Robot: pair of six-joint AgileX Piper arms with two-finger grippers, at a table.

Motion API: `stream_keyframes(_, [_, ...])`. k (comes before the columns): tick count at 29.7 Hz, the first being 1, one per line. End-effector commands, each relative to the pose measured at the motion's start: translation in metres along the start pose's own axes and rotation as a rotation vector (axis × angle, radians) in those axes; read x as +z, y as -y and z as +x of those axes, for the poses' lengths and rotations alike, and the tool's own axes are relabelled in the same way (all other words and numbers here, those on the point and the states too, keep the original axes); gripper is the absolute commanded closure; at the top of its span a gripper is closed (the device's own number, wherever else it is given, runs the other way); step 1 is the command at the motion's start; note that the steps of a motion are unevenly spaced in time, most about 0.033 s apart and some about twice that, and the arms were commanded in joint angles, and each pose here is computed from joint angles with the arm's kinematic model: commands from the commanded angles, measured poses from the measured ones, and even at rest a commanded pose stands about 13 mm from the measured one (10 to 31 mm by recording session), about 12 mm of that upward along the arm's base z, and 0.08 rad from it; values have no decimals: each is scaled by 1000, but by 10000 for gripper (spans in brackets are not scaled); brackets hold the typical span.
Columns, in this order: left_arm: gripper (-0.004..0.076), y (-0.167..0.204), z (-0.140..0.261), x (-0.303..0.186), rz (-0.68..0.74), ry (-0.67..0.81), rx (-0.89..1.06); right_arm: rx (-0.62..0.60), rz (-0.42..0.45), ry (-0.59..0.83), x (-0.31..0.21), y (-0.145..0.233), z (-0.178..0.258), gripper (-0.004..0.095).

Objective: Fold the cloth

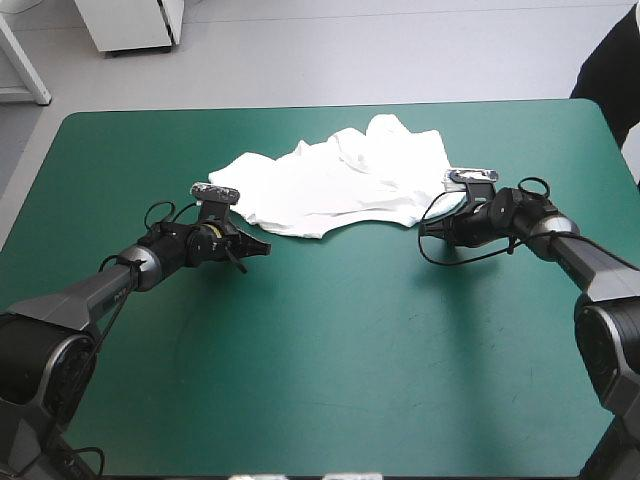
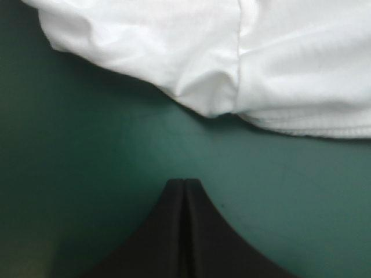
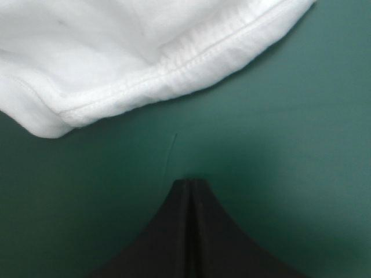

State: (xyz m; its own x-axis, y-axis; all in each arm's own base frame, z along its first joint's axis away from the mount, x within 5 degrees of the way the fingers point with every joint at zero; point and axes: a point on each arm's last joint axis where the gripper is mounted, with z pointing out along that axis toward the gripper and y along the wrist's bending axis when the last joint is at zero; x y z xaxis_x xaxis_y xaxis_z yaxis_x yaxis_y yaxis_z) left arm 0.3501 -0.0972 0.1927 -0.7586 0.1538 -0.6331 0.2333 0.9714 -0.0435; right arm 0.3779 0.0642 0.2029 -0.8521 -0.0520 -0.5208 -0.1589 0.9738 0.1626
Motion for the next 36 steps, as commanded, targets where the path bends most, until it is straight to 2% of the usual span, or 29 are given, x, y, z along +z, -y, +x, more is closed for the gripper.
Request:
stream_keyframes(1, [734,0,-10,-15,6,31,-22,-14,-16,-3,-15,-5,-4,921])
stream_keyframes(5, [734,1,-15,-27,8,48,-22,-10,-25,-28,-16,-6,-1,921])
stream_keyframes(10, [734,2,-31,-60,12,155,-8,-9,-36,-32,-25,-8,-2,921])
stream_keyframes(19, [734,4,-42,-126,23,283,-4,-61,-35,73,-97,-19,-7,921])
stream_keyframes(26, [715,5,-39,-158,27,218,4,-5,123,84,-143,-11,2,921])
stream_keyframes(29, [619,6,-46,-162,26,220,32,-18,144,56,-146,-10,5,921])
stream_keyframes(33, [374,8,-60,-164,46,226,13,-5,129,47,-146,-11,6,921])
stream_keyframes(36, [251,10,-69,-154,72,176,-35,7,116,49,-146,-12,5,921])
